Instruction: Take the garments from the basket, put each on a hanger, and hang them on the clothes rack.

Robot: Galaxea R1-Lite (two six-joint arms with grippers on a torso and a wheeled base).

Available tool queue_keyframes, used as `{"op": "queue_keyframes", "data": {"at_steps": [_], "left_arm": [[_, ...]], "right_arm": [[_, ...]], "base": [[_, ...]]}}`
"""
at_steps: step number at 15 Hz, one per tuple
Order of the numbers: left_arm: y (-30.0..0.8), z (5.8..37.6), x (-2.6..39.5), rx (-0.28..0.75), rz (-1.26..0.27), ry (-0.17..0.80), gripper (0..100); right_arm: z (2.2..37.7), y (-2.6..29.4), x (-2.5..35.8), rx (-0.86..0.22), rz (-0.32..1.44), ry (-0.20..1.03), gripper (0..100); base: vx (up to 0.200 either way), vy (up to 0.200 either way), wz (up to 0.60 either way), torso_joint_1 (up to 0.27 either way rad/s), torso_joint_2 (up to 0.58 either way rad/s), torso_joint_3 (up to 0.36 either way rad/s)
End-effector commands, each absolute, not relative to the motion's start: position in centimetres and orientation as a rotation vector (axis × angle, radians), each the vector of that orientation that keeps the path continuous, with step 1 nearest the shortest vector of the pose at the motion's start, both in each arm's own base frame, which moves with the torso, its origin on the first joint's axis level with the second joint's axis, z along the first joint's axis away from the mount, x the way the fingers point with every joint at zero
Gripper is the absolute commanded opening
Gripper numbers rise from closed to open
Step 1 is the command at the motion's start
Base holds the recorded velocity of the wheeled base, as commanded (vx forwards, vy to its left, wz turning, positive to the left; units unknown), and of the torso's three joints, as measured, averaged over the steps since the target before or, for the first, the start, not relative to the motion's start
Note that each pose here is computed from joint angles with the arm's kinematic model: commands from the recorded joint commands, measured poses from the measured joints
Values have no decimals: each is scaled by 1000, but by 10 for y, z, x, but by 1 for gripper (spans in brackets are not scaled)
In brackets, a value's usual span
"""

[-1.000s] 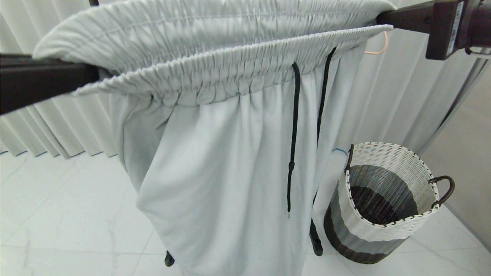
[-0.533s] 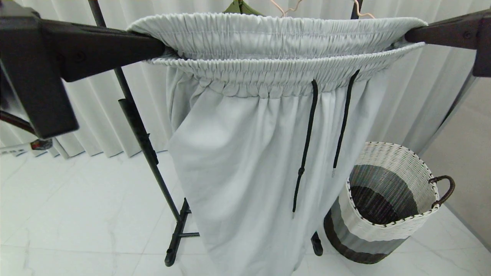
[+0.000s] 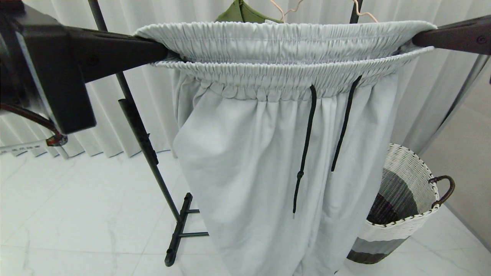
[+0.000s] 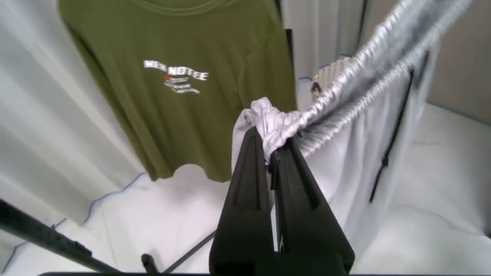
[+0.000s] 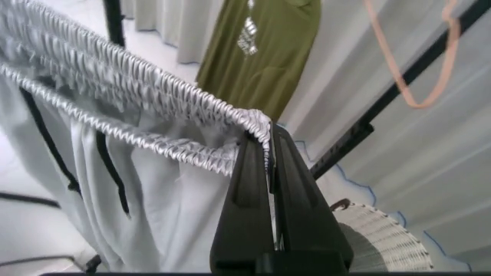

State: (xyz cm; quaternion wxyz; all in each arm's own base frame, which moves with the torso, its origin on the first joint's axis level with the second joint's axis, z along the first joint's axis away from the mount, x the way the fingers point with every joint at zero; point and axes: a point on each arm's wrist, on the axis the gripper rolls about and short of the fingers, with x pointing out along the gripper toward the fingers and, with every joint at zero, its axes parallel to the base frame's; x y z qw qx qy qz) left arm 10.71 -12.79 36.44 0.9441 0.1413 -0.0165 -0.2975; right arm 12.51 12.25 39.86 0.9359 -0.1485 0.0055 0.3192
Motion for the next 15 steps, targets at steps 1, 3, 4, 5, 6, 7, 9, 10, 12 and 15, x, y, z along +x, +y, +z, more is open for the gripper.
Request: {"op": "queue_keyframes", "data": {"at_steps": [1, 3, 4, 5, 6, 7, 9, 10, 12, 15], "left_arm": [[-127, 364, 111, 287, -586, -32, 0], [-125, 364, 113, 284, -566, -32, 0], [-124, 364, 114, 283, -559, -32, 0], [-123, 364, 114, 283, -555, -31, 0], [-122, 364, 116, 283, -544, -30, 0], [-121, 365, 117, 283, -535, -28, 0], [-121, 365, 117, 283, -533, -28, 0], [-120, 364, 117, 283, -532, -28, 0], [-119, 364, 117, 291, -526, -29, 0], [-114, 359, 124, 332, -434, -6, 0]], "right_arm": [[394, 126, 122, -312, 679, 22, 0], [393, 126, 122, -313, 683, 24, 100], [393, 126, 122, -313, 683, 24, 100], [394, 126, 122, -313, 681, 23, 100], [394, 125, 121, -312, 681, 22, 100], [394, 123, 119, -311, 681, 19, 100], [392, 119, 116, -311, 678, 21, 100], [390, 117, 115, -313, 672, 26, 100], [387, 107, 120, -323, 561, 51, 100], [372, 87, 125, -412, 294, 210, 100]], "base": [[0, 0, 0, 0, 0, 0], [0, 0, 0, 0, 0, 0], [0, 0, 0, 0, 0, 0], [0, 0, 0, 0, 0, 0], [0, 0, 0, 0, 0, 0], [0, 0, 0, 0, 0, 0], [0, 0, 0, 0, 0, 0], [0, 0, 0, 0, 0, 0], [0, 0, 0, 0, 0, 0], [0, 0, 0, 0, 0, 0]]}}
